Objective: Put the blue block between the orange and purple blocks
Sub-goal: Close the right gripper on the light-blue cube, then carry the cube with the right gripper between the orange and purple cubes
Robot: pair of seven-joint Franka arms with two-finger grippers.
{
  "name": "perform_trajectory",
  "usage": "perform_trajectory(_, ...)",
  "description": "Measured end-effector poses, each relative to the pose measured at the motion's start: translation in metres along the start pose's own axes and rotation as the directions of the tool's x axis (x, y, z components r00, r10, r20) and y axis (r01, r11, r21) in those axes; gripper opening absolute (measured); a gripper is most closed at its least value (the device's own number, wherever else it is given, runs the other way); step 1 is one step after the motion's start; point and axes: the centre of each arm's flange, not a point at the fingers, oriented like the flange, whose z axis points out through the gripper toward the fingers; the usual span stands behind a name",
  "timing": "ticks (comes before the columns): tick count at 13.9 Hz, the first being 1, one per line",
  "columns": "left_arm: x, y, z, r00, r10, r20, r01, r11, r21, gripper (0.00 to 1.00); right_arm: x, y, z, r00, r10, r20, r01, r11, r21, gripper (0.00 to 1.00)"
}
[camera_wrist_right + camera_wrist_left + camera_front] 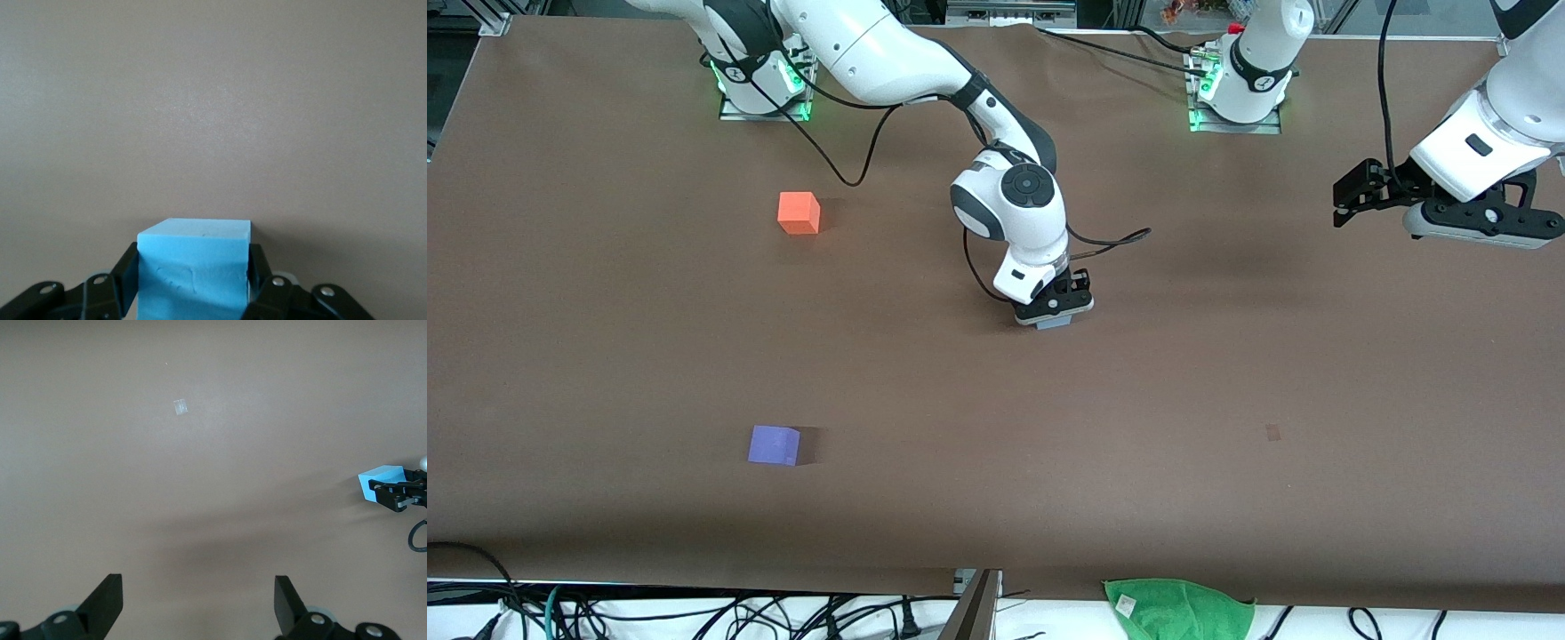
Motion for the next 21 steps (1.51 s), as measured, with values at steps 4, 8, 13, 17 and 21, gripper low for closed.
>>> perform_trajectory(4,0.0,0.0,0.0,1.0,0.0,0.0,0.0,1.0,0.0,1.0,0.013,0.01,-0.01,1.0,0.006,-0.021,-0.006,1.0,-0.018,0.59)
perform_trajectory(8,0.0,0.0,0.0,1.0,-0.001,0.0,0.001,1.0,0.0,1.0,0.06,0.062,-0.065,1.0,0.011,0.002,-0.011,0.995,-0.102,0.55)
perform_trajectory(13,0.0,-0.001,0.0,1.0,-0.002,0.0,0.002,1.0,0.0,1.0,0.111,0.206,-0.132,0.989,0.091,0.118,-0.073,0.987,-0.145,0.55)
perform_trajectory(17,0.0,-0.002,0.0,1.0,-0.003,0.0,0.003,1.0,0.0,1.0,0.1,0.34,-0.141,0.98,0.134,0.146,-0.11,0.98,-0.165,0.55)
perform_trajectory(21,0.0,-0.002,0.0,1.0,-0.004,0.0,0.004,1.0,0.0,1.0,0.052,0.423,-0.131,0.988,0.124,0.097,-0.104,0.977,-0.188,0.55)
